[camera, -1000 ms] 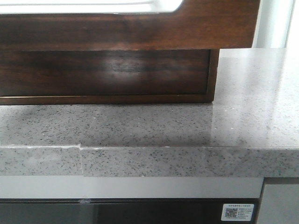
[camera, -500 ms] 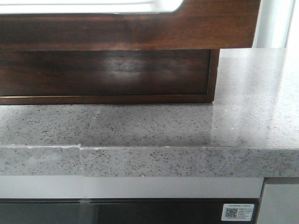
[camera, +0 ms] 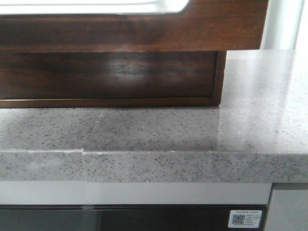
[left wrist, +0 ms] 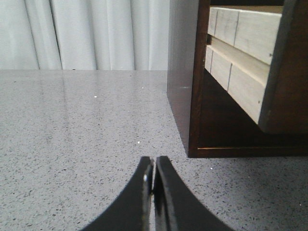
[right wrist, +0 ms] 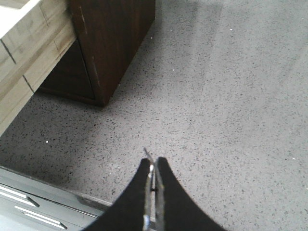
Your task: Put scissors in drawer with both arms
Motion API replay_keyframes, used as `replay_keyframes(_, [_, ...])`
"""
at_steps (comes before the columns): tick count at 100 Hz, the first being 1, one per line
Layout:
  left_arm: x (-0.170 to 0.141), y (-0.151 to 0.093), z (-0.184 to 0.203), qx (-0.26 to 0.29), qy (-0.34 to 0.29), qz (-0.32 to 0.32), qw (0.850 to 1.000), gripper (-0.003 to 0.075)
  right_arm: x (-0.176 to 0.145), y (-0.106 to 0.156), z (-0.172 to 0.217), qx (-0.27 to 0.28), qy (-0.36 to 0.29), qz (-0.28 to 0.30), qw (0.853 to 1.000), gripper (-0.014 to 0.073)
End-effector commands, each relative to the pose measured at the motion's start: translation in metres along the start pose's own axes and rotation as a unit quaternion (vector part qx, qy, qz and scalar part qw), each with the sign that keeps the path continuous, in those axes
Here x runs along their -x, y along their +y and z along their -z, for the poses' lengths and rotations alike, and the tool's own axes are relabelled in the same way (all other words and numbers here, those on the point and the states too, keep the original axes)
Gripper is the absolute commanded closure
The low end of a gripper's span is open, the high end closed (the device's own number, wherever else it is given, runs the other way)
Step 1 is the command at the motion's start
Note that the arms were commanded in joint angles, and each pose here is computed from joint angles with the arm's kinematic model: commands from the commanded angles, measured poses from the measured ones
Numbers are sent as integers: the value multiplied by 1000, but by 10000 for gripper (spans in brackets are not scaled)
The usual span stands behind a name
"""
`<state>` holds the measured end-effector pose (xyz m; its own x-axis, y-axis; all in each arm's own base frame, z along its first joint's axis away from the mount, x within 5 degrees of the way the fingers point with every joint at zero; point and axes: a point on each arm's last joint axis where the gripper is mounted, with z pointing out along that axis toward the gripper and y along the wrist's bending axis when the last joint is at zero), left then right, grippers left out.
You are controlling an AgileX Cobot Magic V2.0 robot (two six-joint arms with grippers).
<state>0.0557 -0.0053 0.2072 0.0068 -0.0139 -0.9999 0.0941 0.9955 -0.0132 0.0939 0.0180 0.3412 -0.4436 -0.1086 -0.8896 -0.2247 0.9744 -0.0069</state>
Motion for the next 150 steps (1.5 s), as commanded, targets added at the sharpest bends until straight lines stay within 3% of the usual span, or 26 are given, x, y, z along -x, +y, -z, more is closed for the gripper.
replay_keyframes(1, [-3, 0, 1, 0, -38, 11, 999, 741, 12, -2, 3, -11, -40, -3, 999, 664])
replay_keyframes(61, [-3, 0, 1, 0, -38, 11, 999, 741, 8, -2, 10, -24, -62, 8, 998, 664])
replay_keyframes(80, [-3, 0, 1, 0, -38, 11, 999, 741, -38, -2, 15, -70, -170, 17, 983, 664])
replay_keyframes(93, [-3, 0, 1, 0, -38, 11, 999, 741, -77, -3, 10, -96, -244, 16, 965, 664])
replay_keyframes(108, [-3, 0, 1, 0, -38, 11, 999, 741, -116, -5, -6, -111, -273, 14, 955, 664])
replay_keyframes(150, [-3, 0, 1, 0, -38, 11, 999, 741, -134, -9, -20, -130, -312, 10, 941, 664])
